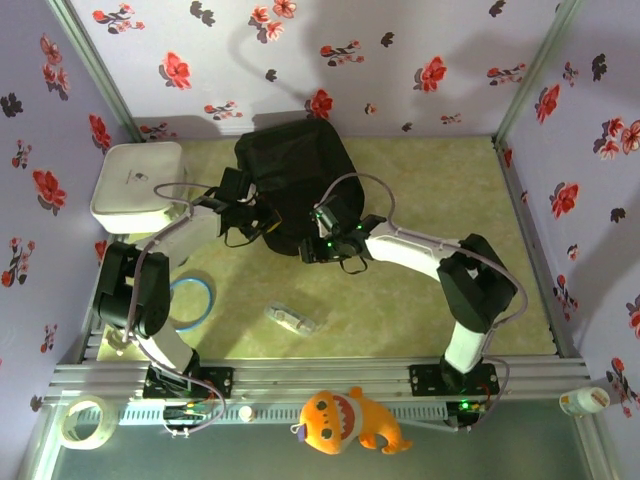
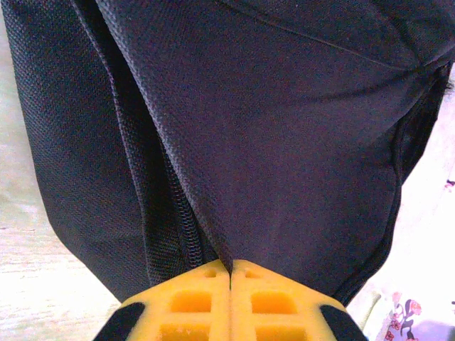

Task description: Pack the student bag

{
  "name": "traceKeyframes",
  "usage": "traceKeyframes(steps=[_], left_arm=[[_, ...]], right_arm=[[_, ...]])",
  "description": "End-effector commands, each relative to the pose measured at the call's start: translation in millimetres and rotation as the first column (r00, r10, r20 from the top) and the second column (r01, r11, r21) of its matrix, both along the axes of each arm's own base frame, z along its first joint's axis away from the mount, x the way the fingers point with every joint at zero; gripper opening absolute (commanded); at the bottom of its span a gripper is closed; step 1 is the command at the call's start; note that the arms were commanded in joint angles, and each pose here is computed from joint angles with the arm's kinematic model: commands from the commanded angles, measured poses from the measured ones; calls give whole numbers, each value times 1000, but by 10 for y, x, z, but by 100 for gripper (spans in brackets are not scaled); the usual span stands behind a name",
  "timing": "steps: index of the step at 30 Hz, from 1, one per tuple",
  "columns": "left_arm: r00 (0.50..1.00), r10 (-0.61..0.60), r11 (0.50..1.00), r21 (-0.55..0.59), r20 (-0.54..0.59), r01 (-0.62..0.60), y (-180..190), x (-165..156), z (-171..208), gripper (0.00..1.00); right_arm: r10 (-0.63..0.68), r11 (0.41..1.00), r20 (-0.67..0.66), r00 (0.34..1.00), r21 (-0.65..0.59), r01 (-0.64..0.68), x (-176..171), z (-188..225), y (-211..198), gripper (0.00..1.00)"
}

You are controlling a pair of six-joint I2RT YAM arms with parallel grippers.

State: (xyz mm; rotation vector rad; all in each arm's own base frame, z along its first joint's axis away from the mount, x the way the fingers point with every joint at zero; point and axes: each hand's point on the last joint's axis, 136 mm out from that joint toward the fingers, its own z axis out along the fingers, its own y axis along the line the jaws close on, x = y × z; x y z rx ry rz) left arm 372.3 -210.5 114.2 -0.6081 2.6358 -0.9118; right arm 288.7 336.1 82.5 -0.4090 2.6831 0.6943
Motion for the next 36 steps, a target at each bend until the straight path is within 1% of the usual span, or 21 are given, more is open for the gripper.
traceKeyframes(steps=[1,9,11,13,19,22,25,28,32,36], left_arm=[[997,-23,999,-42,78,26,-75,43,314,0],[997,-22,999,-44,77,26,-81,50,316,0],[997,-24,999,-45,77,27,-85,52,316,0],[997,-25,999,-44,74,29,-88,50,304,0],[997,-25,999,-34,72,28,-63,52,281,0],[998,-4,1000,-17,63,5,20,67,221,0],[998,5,1000,27,56,-6,102,58,136,0],[999,6,999,40,45,-8,136,35,69,0],[1000,3,999,48,31,-5,145,22,2,0],[1000,1,999,48,29,-3,141,22,-20,0]], right_arm=[[34,999,66,997,-27,-33,118,39,78,47],[76,997,109,991,21,-79,188,97,252,44],[77,997,119,990,22,-80,201,104,262,42],[67,998,124,990,7,-68,225,84,236,37],[25,999,149,988,-42,-19,235,81,76,12],[-28,994,179,983,-95,45,229,76,-139,6],[-129,969,215,968,-179,169,258,27,-488,4],[-215,936,223,951,-229,266,284,-21,-769,3],[-324,896,206,923,-248,370,345,-33,-998,3],[-407,862,184,895,-245,443,393,-20,-1135,4]])
